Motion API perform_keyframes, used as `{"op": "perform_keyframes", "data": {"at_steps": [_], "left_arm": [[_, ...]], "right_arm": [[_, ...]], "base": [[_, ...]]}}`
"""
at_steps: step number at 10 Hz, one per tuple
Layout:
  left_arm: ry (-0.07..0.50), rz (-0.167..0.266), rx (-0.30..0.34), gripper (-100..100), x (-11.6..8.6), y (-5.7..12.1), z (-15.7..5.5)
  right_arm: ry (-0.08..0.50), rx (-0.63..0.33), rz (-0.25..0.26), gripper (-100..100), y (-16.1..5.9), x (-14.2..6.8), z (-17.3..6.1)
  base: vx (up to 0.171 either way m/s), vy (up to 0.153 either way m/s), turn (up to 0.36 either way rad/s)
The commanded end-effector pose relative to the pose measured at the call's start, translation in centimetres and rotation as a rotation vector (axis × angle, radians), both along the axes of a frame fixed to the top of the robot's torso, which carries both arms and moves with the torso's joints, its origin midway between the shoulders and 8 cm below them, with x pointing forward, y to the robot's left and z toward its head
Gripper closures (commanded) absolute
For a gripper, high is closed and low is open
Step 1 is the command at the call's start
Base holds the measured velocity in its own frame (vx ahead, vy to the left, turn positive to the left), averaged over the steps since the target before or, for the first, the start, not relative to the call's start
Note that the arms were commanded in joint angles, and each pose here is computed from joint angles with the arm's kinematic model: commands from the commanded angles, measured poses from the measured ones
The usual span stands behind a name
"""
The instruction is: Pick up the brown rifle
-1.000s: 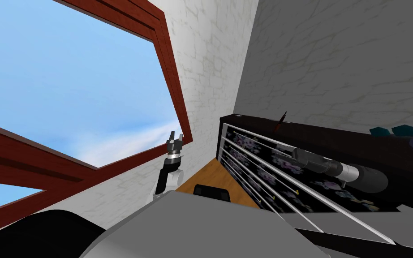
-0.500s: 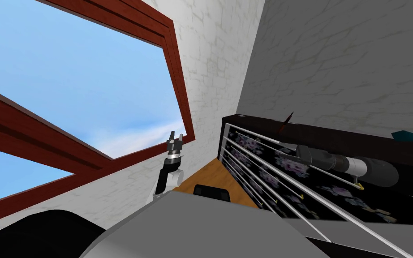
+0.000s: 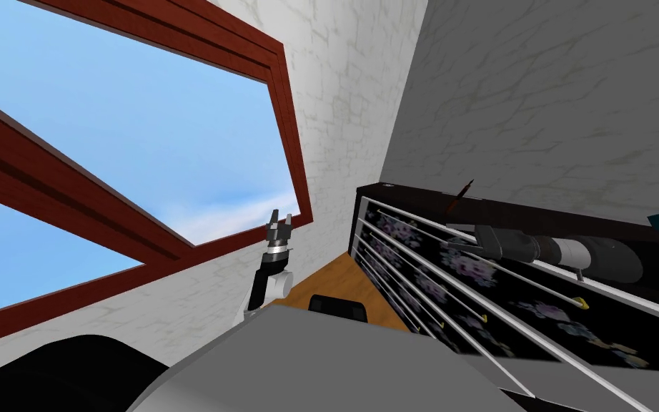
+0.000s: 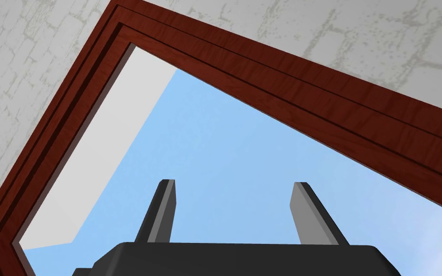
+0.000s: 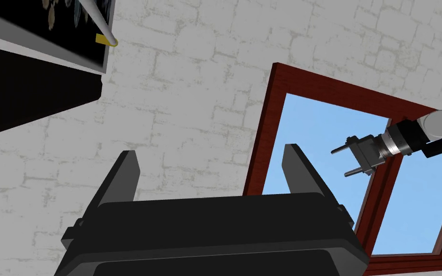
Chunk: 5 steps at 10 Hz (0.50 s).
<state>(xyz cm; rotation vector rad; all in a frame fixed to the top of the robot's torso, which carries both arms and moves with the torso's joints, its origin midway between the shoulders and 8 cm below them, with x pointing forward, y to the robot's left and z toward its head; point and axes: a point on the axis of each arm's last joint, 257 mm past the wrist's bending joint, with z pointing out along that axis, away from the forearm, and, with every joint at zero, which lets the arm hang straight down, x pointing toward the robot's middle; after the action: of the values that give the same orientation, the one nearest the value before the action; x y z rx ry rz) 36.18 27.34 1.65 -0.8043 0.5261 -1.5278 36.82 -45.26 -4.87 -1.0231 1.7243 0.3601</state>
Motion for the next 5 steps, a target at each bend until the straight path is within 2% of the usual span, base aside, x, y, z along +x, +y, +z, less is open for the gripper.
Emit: {"op": "perform_keyframes", "data": {"at_steps": [1,2,3,4,5], "left_arm": [[0.000,0.000,0.000,0,0.0,0.0,0.0],[0.000,0.000,0.000,0,0.0,0.0,0.0],[0.000,0.000,0.000,0,0.0,0.0,0.0],[0.000,0.000,0.000,0,0.0,0.0,0.0],[0.000,0.000,0.000,0,0.0,0.0,0.0]], "right_arm": [[0.014,-0.071,0.019,-100,-1.2,-0.1,0.2],[0.020,-0.098,0.032,-100,-1.0,0.2,0.6],[0.026,-0.123,0.051,-100,-0.6,0.6,1.0],[0.039,-0.175,0.062,-100,-1.9,0.3,1.1],[0.043,-0.203,0.074,-100,-1.8,0.7,1.6]], "base": [[-0.027,-0.037,0.267],[-0.035,-0.059,0.170],[-0.018,-0.029,-0.024],[-0.039,-0.048,0.238],[-0.041,-0.058,0.170]]}}
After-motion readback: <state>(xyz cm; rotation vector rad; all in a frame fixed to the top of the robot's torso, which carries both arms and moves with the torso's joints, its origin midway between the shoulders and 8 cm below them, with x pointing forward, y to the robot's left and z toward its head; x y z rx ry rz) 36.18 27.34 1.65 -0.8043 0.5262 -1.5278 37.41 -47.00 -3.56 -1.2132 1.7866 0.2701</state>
